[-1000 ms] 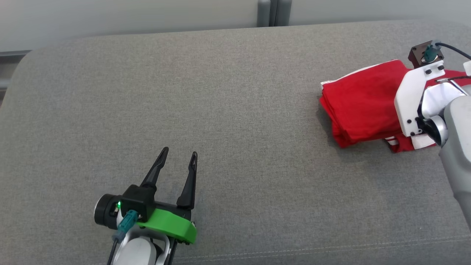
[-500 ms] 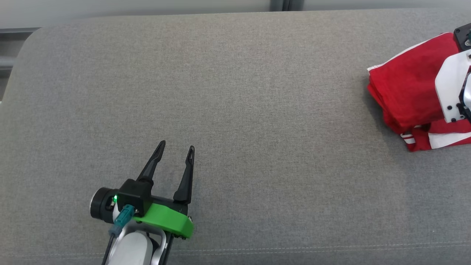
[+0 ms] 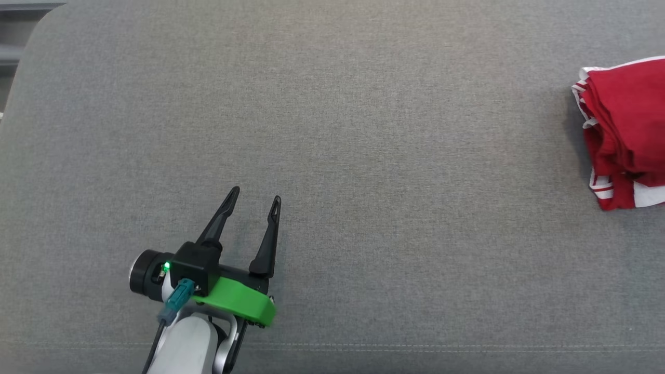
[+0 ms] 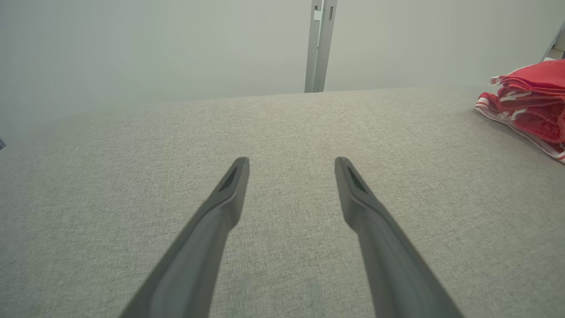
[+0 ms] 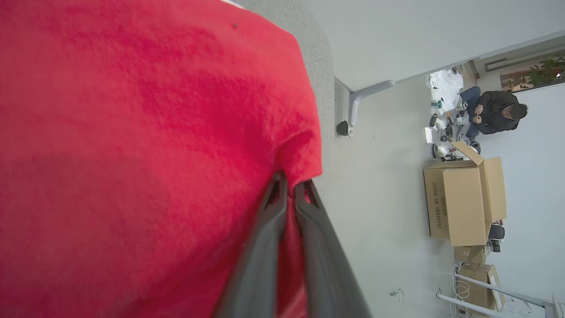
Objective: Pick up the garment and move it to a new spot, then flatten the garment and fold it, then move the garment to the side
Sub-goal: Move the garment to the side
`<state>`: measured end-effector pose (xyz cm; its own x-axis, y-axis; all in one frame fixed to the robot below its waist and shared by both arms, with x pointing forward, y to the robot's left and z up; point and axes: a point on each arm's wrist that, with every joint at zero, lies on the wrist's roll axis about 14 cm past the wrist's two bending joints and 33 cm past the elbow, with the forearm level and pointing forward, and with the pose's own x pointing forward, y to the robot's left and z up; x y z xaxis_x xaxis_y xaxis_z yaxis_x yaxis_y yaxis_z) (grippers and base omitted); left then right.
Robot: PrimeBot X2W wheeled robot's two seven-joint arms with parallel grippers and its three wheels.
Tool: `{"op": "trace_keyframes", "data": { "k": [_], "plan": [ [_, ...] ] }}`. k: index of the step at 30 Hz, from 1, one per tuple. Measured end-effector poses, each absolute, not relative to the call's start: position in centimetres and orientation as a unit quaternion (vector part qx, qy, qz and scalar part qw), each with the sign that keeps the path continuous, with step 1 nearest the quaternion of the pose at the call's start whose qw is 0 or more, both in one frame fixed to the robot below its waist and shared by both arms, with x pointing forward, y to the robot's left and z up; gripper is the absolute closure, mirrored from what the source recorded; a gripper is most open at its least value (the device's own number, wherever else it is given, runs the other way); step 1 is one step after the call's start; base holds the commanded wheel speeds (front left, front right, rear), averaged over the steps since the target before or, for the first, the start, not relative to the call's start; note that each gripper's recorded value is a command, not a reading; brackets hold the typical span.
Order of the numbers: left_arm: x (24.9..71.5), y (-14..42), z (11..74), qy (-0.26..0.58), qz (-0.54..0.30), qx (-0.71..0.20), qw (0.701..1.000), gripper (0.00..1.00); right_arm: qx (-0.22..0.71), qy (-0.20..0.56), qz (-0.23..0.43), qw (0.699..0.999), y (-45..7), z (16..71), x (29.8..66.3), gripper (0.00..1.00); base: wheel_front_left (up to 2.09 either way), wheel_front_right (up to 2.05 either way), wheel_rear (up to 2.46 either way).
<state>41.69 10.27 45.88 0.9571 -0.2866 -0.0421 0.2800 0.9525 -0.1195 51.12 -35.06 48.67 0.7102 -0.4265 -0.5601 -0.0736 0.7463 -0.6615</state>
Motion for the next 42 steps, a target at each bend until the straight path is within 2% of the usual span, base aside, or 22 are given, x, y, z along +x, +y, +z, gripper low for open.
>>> {"op": "trace_keyframes", "data": {
  "k": [3, 6, 7, 8, 14, 19, 25, 33, 42],
  "plan": [
    [41.8, 10.9, 45.7, 0.031, -0.136, -0.054, 0.989, 0.0, -0.356, 0.372, -0.106, 0.85, -35.9, 48.0, 51.5, 1.0, 0.0, 0.0, 0.0],
    [41.7, 11.6, 45.3, 0.037, -0.126, -0.052, 0.99, 0.0, -0.349, 0.372, -0.101, 0.854, -35.9, 46.9, 52.0, 1.0, 0.0, 0.0, 0.0],
    [41.7, 11.8, 45.2, 0.039, -0.122, -0.051, 0.99, 0.0, -0.346, 0.373, -0.096, 0.856, -35.7, 46.5, 52.1, 0.67, 0.0, 0.0, 0.0],
    [41.6, 12.0, 45.1, 0.04, -0.12, -0.051, 0.991, 0.0, -0.344, 0.371, -0.09, 0.858, -35.4, 46.0, 52.3, 0.02, 0.0, 0.0, 0.0],
    [41.4, 12.6, 45.5, 0.036, -0.109, -0.046, 0.992, 0.0, -0.325, 0.364, -0.076, 0.869, -34.1, 45.1, 52.5, 0.0, 0.0, 0.0, 0.0],
    [41.1, 12.9, 46.3, 0.024, -0.099, -0.052, 0.993, 0.0, -0.303, 0.314, -0.068, 0.897, -32.9, 46.9, 52.8, 0.0, 0.0, 0.0, 0.0],
    [40.9, 14.3, 49.1, -0.017, -0.067, -0.082, 0.994, 0.0, -0.248, 0.198, -0.03, 0.948, -28.9, 50.1, 52.8, 0.0, 0.0, 0.0, 0.0],
    [39.1, 15.0, 49.1, -0.012, -0.048, -0.11, 0.993, 0.0, -0.144, 0.066, 0.013, 0.987, -24.0, 52.9, 49.9, 0.0, 0.0, 0.0, 0.0],
    [36.9, 17.8, 49.6, -0.012, -0.003, -0.1, 0.995, 0.0, -0.029, -0.016, 0.054, 0.998, -18.2, 54.4, 45.1, 0.0, 0.0, 0.0, 0.0]
  ]
}}
